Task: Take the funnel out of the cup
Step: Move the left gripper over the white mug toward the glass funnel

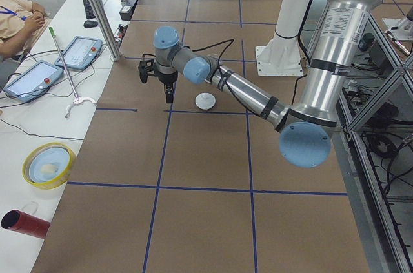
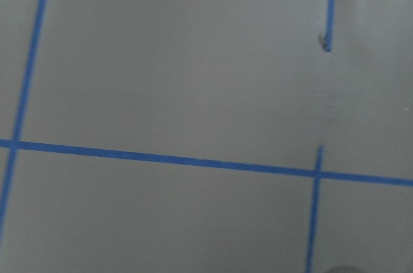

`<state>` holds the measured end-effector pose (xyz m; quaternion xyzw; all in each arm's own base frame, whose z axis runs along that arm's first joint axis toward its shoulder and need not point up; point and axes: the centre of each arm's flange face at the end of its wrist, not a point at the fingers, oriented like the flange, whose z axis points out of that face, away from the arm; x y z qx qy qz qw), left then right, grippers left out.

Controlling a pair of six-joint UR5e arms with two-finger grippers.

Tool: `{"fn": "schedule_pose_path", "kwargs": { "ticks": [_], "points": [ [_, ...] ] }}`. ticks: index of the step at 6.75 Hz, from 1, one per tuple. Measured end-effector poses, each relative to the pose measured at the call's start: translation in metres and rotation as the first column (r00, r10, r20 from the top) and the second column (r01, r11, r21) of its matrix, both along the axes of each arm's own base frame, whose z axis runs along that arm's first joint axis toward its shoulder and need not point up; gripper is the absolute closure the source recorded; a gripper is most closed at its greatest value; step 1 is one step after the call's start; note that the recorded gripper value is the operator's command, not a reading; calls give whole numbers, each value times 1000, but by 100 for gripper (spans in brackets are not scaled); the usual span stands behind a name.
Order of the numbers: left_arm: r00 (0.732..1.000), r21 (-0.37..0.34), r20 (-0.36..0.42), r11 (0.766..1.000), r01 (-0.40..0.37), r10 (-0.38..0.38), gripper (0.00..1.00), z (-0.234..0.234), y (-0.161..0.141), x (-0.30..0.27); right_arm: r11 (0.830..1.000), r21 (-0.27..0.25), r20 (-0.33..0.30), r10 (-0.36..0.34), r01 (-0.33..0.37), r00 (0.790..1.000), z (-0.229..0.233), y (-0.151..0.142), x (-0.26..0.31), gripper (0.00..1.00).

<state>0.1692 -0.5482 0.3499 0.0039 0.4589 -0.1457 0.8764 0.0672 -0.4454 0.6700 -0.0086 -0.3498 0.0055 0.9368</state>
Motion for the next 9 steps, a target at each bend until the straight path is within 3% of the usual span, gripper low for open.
{"fn": "schedule_pose_path", "kwargs": {
  "ticks": [1,2,4,6,7,9],
  "points": [
    [996,-137,-55,988,67,-75,2,-45,4,47,1000,0,0,0,0,1000,0,0,0,0],
    [986,-277,-92,954,112,-142,2,-83,15,91,1000,0,0,0,0,1000,0,0,0,0],
    [972,-455,-64,873,173,-226,2,-134,45,176,1000,0,0,0,0,1000,0,0,0,0],
    [967,-560,43,796,231,-250,2,-167,73,234,1000,0,0,0,0,1000,0,0,0,0],
    [960,-576,88,773,267,-267,2,-174,86,263,1000,0,0,0,0,1000,0,0,0,0],
    [947,-567,156,760,319,-281,11,-174,85,310,1000,0,0,0,0,1000,0,0,0,0]
  ]
}}
